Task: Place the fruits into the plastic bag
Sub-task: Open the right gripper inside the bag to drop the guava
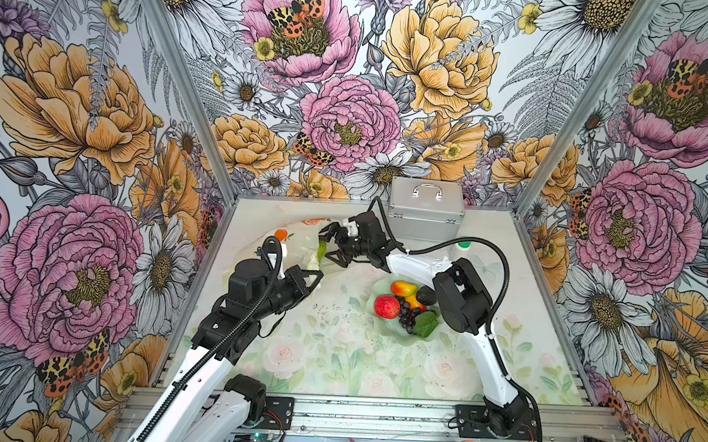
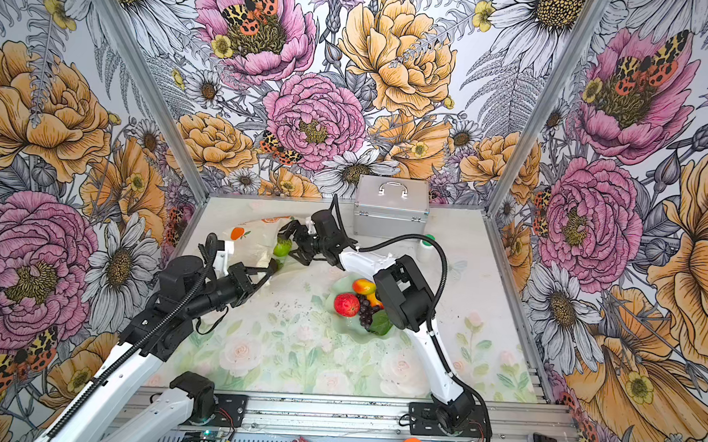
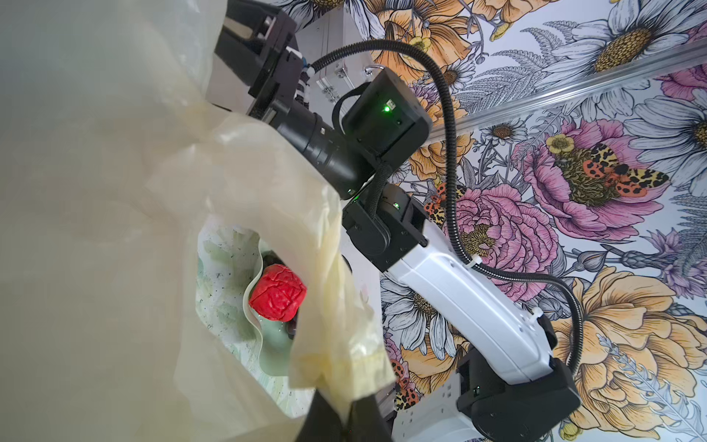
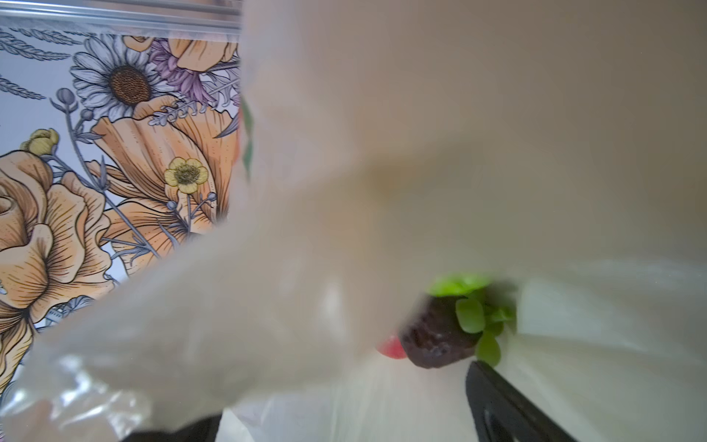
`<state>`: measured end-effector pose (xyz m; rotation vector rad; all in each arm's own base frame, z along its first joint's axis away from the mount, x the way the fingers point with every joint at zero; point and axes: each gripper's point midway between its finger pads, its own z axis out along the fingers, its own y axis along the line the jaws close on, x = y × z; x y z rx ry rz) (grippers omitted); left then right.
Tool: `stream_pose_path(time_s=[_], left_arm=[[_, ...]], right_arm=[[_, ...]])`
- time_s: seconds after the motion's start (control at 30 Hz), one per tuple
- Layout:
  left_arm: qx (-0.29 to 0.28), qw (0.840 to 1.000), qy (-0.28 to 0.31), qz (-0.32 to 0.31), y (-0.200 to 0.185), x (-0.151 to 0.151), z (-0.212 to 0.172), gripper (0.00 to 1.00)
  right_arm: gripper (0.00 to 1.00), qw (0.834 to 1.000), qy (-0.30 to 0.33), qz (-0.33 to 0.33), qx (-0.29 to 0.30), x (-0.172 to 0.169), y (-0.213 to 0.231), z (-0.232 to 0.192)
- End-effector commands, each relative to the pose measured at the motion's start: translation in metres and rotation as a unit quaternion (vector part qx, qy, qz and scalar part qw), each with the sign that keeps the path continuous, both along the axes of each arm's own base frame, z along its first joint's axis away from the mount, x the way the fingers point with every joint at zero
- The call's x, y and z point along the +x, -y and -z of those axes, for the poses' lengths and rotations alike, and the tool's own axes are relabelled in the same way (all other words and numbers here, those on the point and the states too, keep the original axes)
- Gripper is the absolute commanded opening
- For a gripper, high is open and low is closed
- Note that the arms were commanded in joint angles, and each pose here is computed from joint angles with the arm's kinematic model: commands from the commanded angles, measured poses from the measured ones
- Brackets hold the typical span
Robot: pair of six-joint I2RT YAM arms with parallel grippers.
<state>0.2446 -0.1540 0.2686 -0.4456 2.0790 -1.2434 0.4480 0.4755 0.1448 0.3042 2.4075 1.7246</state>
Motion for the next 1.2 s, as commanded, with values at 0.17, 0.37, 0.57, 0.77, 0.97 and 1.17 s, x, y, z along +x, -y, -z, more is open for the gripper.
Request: stream_pose_path(time_s=[0.17, 0.37, 0.57, 0.77, 0.97, 1.17], left_arm=[[-0.009, 1.000, 0.016, 0.007, 0.002, -0.004, -0.004, 0.00], [-0.014, 1.000, 0.020, 0.006, 0.001, -0.006, -0.008, 0.00], [-0.017, 1.000, 0.022, 0.009, 0.001, -0.010, -0.009, 0.00], [-0.018, 1.000, 0.021, 0.006, -0.002, -0.015, -0.006, 0.00], [-0.017, 1.000, 0.019, 0.003, -0.002, -0.015, -0.003, 0.00], [-0.012, 1.000, 0.019, 0.002, -0.002, -0.013, -0.002, 0.00]], right_arm=[[0.99, 0.999, 0.038, 0.010, 0.014, 0.012, 0.013, -0.018], [0.99, 0.997, 0.056, 0.027, -0.051, 0.016, 0.055, -0.011], [0.99, 0.993, 0.052, 0.052, -0.095, 0.021, 0.101, 0.004], [0.99, 0.980, 0.046, 0.067, -0.183, 0.014, 0.147, 0.014], [0.99, 0.968, 0.045, 0.074, -0.237, 0.009, 0.186, 0.016], [0.99, 0.980, 0.106, -0.003, -0.169, -0.002, 0.151, -0.035]])
